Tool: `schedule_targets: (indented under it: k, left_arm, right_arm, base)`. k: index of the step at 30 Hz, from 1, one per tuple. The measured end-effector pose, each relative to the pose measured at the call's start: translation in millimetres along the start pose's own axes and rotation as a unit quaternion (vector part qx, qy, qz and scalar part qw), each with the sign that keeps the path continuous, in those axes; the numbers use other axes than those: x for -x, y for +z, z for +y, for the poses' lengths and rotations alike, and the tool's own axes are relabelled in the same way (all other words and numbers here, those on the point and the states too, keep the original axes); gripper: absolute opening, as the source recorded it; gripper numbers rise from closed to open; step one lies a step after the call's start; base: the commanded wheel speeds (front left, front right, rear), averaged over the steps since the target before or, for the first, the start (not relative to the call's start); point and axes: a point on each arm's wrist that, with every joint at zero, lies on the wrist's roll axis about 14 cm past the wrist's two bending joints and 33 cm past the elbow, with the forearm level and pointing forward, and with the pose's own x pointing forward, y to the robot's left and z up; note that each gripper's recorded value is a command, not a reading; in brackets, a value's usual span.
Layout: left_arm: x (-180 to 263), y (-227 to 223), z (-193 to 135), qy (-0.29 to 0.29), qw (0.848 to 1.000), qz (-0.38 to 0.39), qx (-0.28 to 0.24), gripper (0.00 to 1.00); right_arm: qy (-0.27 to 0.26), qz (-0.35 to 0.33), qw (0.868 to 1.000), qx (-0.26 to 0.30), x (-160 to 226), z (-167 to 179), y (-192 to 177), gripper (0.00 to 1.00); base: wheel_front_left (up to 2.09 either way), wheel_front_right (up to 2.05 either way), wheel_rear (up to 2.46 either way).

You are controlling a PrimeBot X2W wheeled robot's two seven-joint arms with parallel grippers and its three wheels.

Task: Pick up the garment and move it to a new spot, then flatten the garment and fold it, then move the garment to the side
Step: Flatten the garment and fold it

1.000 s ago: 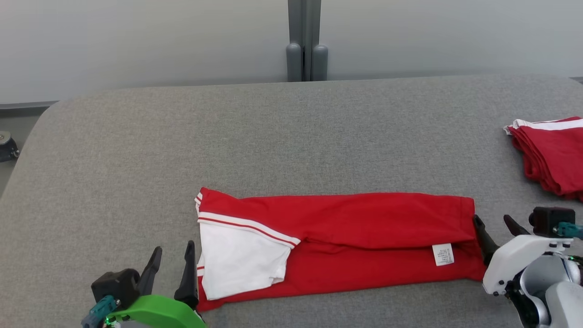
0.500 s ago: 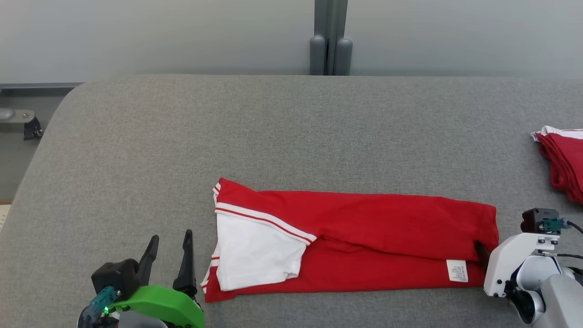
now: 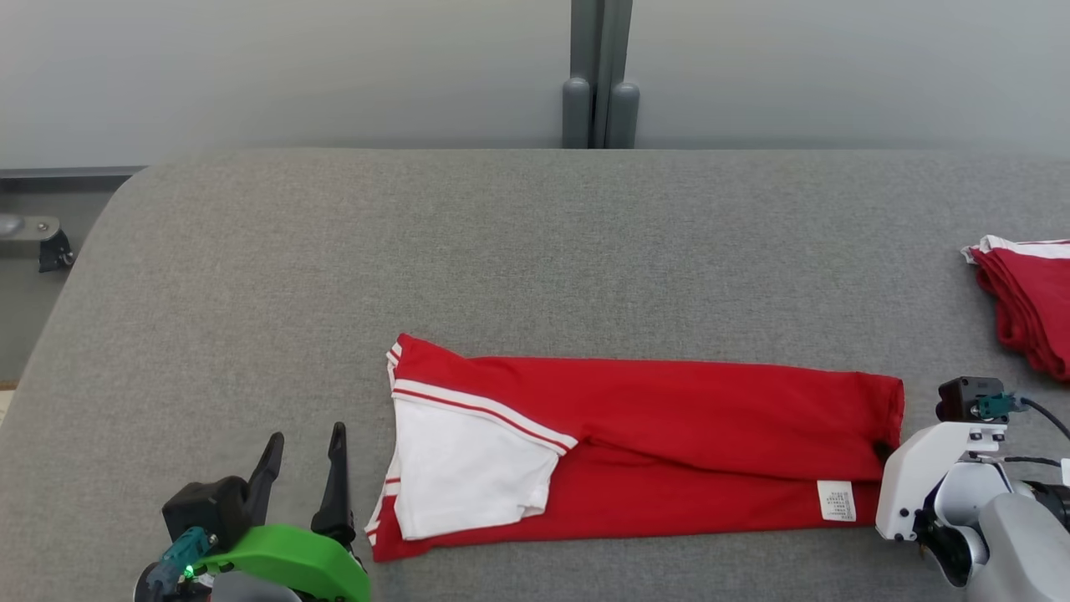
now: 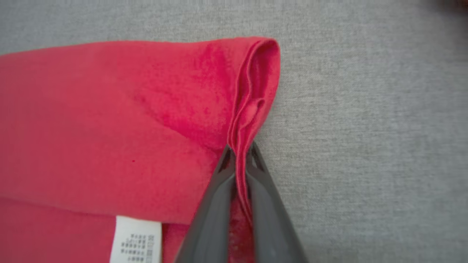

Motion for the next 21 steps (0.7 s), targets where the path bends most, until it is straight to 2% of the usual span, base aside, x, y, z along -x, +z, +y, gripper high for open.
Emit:
schedule_targets:
  k: [12, 17, 21]
  left_arm:
    - [-3, -7, -37, -0.051, 0.999, 0.005, 0.000, 1.00]
    - [-5, -13, -51, -0.069, 0.998, 0.013, 0.000, 1.00]
    - [-4, -15, -56, -0.076, 0.997, 0.015, -0.001, 1.00]
  right_arm:
    - [-0.093, -0.041, 0.995, -0.009, 47, -92, 25, 0.00]
    - [-0.081, -0.063, 0.994, -0.031, 59, -87, 30, 0.00]
    - [-0.025, -0.089, 0.995, -0.047, 59, -46, 44, 0.00]
  base:
    - [0.00, 0.00, 0.00]
    - [0.00, 0.00, 0.00]
    - [0.00, 0.00, 0.00]
